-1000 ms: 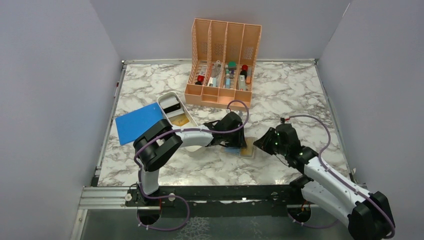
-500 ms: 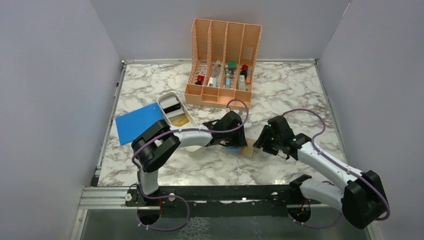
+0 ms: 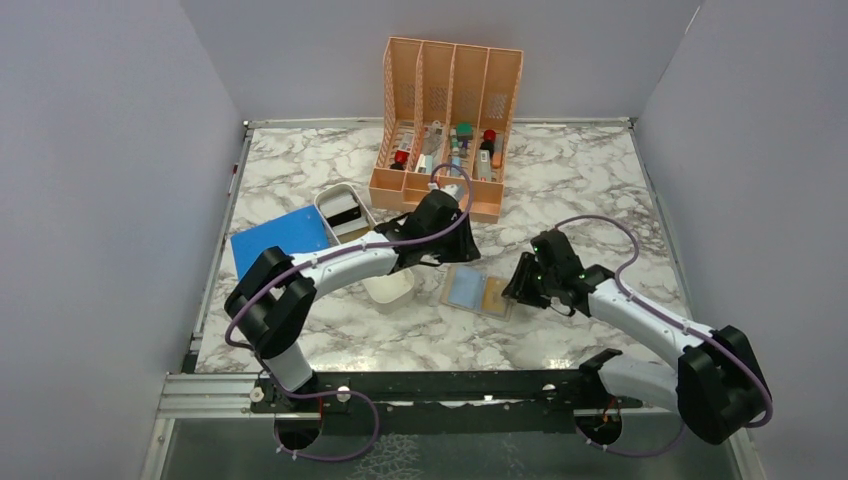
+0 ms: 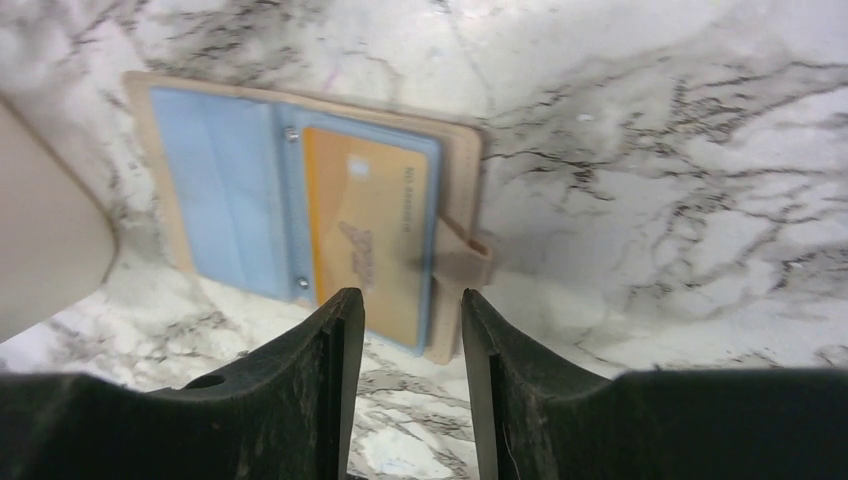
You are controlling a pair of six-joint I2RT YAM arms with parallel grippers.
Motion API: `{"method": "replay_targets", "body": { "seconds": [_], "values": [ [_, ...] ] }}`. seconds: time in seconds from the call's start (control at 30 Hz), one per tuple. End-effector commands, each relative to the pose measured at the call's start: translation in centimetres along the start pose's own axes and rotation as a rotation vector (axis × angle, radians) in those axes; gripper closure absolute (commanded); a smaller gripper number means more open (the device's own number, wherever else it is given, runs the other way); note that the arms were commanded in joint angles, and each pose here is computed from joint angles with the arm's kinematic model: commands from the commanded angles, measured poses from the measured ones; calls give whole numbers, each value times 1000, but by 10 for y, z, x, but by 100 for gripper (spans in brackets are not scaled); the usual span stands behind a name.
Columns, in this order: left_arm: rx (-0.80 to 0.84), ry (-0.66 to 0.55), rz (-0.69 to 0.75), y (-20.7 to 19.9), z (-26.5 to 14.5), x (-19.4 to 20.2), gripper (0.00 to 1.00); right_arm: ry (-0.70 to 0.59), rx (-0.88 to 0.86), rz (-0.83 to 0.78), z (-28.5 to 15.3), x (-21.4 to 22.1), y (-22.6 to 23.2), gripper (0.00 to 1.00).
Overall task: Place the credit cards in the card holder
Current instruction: Insert the credit card into the card holder.
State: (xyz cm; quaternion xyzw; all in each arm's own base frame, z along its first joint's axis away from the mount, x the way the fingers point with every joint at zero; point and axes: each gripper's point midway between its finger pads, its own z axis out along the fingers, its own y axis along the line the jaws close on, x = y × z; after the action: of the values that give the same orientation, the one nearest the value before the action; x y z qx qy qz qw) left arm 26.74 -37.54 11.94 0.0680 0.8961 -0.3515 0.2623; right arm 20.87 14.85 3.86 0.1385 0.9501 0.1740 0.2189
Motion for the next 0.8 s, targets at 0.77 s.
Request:
{"method": "replay_targets", "body": {
  "seconds": [0.77],
  "values": [
    [-75,171,171,12,18,44,57,-12,-81,-204,32,4,0,70]
  ]
}}
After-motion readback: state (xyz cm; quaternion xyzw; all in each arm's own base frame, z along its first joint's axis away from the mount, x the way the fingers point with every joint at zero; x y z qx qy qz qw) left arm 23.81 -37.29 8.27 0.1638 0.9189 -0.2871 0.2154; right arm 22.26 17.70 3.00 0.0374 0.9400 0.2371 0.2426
